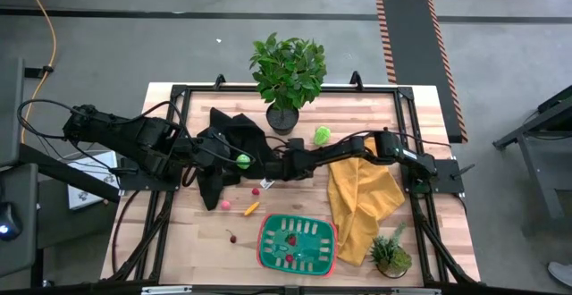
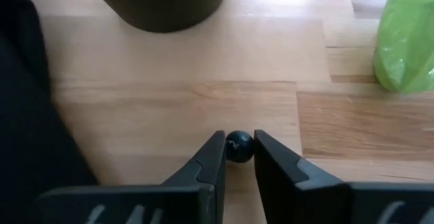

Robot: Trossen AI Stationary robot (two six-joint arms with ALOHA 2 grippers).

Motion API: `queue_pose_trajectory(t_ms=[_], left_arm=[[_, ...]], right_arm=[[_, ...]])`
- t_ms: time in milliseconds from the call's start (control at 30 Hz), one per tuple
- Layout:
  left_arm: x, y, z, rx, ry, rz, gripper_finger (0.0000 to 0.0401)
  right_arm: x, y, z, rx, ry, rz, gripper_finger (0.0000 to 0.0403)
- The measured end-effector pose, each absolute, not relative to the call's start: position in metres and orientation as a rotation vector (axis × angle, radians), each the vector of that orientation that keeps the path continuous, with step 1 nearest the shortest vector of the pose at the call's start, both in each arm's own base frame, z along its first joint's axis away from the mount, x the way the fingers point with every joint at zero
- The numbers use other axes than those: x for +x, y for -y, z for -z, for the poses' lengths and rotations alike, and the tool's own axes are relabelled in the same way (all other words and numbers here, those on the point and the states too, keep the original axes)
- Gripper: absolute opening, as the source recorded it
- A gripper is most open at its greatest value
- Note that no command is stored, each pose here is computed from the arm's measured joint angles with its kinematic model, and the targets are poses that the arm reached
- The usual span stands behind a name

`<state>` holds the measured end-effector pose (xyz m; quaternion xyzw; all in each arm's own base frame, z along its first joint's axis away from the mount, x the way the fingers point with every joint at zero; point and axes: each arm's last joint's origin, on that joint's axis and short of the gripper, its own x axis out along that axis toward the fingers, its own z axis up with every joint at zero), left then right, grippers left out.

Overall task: Pick and placing Produce into tupperware
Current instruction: Put the blueberry into the blue bin

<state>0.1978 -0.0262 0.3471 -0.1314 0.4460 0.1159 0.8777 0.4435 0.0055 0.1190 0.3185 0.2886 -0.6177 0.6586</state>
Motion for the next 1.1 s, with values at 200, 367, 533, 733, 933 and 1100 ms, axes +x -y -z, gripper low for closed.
queue_pose_trajectory(t_ms=[200,367,533,733,933,1100], left_arm=[[0.198,0.026,-0.347,-0.255,-0.933,-0.232,0.0111],[0.198,0.026,-0.347,-0.252,-0.933,-0.23,0.0111],[0.198,0.026,-0.347,-0.227,-0.935,-0.218,0.0111],[0.196,0.026,-0.347,-0.208,-0.948,-0.192,0.0111],[0.191,0.027,-0.346,-0.2,-0.989,-0.16,0.0111],[0.185,0.027,-0.349,-0.201,-1.006,-0.09,0.0111]], right_arm=[[0.446,-0.005,-0.131,0.7,-0.654,1.405,0.0048],[0.449,-0.007,-0.143,0.687,-0.666,1.406,0.0048],[0.45,-0.013,-0.155,0.665,-0.681,1.404,0.0048],[0.449,-0.02,-0.169,0.648,-0.703,1.405,0.0048],[0.448,-0.031,-0.183,0.66,-0.717,1.404,0.0048],[0.447,-0.042,-0.196,0.654,-0.726,1.393,0.0048]])
